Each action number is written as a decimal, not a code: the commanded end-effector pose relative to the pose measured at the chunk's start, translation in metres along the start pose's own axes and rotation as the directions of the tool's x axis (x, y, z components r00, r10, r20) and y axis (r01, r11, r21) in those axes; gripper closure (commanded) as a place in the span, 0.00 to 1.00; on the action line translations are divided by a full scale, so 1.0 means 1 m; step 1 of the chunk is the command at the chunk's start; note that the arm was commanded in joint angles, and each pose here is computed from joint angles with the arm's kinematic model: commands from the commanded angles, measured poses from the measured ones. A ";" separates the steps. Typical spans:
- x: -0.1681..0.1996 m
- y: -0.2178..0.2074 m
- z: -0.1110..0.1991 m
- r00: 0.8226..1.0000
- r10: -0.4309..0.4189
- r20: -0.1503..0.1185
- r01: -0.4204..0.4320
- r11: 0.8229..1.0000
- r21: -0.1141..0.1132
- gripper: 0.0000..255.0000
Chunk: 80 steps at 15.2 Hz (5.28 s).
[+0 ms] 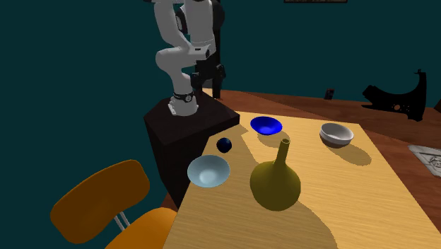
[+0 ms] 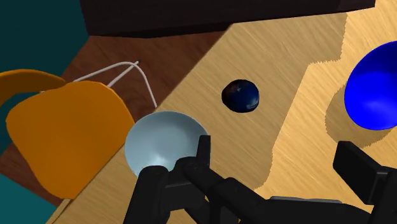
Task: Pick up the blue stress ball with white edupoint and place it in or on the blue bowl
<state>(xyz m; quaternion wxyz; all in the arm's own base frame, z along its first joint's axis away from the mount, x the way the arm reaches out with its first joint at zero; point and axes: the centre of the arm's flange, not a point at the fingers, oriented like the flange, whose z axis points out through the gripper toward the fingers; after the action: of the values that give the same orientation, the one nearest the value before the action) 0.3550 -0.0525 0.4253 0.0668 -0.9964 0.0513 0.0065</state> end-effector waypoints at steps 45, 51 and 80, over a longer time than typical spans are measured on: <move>0.025 0.018 0.296 0.931 0.353 0.089 -0.365 0.907 0.212 1.00; 0.024 0.014 0.265 0.931 0.353 0.089 -0.364 0.907 0.212 1.00; 0.012 -0.168 0.197 0.931 0.353 0.089 -0.364 0.907 0.212 1.00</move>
<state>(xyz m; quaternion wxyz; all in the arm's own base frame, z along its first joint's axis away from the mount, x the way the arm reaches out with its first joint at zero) 0.3813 0.1257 0.2527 0.1779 -0.9557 0.2316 0.0370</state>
